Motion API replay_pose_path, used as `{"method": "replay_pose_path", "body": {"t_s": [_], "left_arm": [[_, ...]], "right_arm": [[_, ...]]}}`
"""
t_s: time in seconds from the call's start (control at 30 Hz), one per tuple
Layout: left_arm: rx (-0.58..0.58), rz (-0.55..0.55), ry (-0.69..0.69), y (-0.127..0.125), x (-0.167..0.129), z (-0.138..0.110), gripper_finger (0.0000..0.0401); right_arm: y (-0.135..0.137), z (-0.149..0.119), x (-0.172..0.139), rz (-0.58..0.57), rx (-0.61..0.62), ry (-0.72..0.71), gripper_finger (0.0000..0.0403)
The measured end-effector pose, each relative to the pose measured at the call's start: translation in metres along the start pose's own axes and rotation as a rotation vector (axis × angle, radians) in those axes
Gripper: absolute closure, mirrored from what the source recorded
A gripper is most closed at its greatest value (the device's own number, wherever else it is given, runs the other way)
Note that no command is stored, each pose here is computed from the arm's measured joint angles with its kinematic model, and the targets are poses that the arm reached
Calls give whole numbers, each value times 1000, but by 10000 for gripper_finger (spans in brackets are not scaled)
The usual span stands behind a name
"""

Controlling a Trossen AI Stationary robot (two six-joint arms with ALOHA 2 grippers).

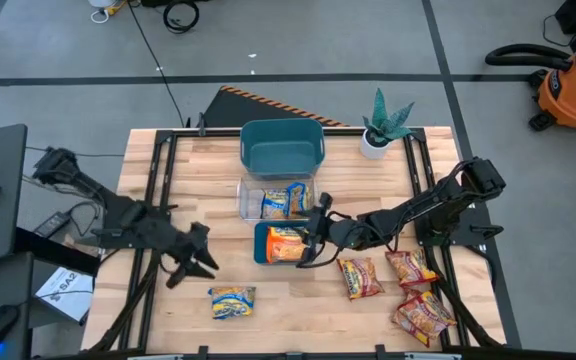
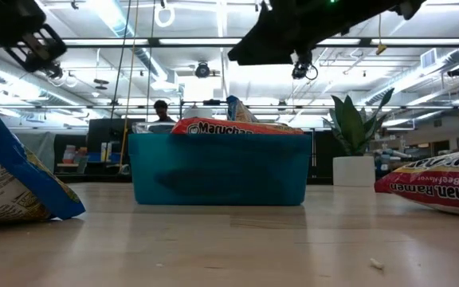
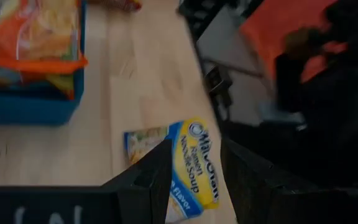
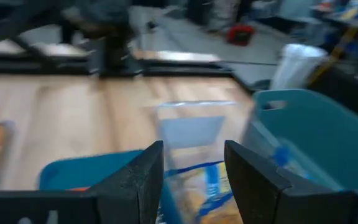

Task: Sort Maruchan noodles
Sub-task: Put the blue noodle pack into the transparent bin

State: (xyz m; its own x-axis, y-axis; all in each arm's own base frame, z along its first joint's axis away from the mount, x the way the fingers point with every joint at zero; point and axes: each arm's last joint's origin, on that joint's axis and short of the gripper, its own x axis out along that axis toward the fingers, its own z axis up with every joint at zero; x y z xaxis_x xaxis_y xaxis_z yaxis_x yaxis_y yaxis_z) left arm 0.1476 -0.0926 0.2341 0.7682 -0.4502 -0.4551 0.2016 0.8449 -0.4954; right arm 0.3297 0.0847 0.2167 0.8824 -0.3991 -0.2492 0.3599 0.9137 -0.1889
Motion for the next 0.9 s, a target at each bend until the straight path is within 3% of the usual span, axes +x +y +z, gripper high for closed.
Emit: {"method": "replay_pose_path", "body": {"t_s": [0.1,0.23,0.5,0.67,0.9], "left_arm": [[-25,67,83,-16,17,0,260],[-35,154,229,-38,46,-1,260],[126,271,469,-74,106,-2,260],[214,275,519,-81,127,-5,260],[223,320,532,-74,133,-7,260]], "right_arm": [[-1,2,-1,-77,10,-15,228],[-1,3,-1,-86,27,-24,228],[2,3,-3,-66,30,-30,228],[2,3,-3,-65,30,-30,228],[2,3,-3,-62,30,-30,228]]}}
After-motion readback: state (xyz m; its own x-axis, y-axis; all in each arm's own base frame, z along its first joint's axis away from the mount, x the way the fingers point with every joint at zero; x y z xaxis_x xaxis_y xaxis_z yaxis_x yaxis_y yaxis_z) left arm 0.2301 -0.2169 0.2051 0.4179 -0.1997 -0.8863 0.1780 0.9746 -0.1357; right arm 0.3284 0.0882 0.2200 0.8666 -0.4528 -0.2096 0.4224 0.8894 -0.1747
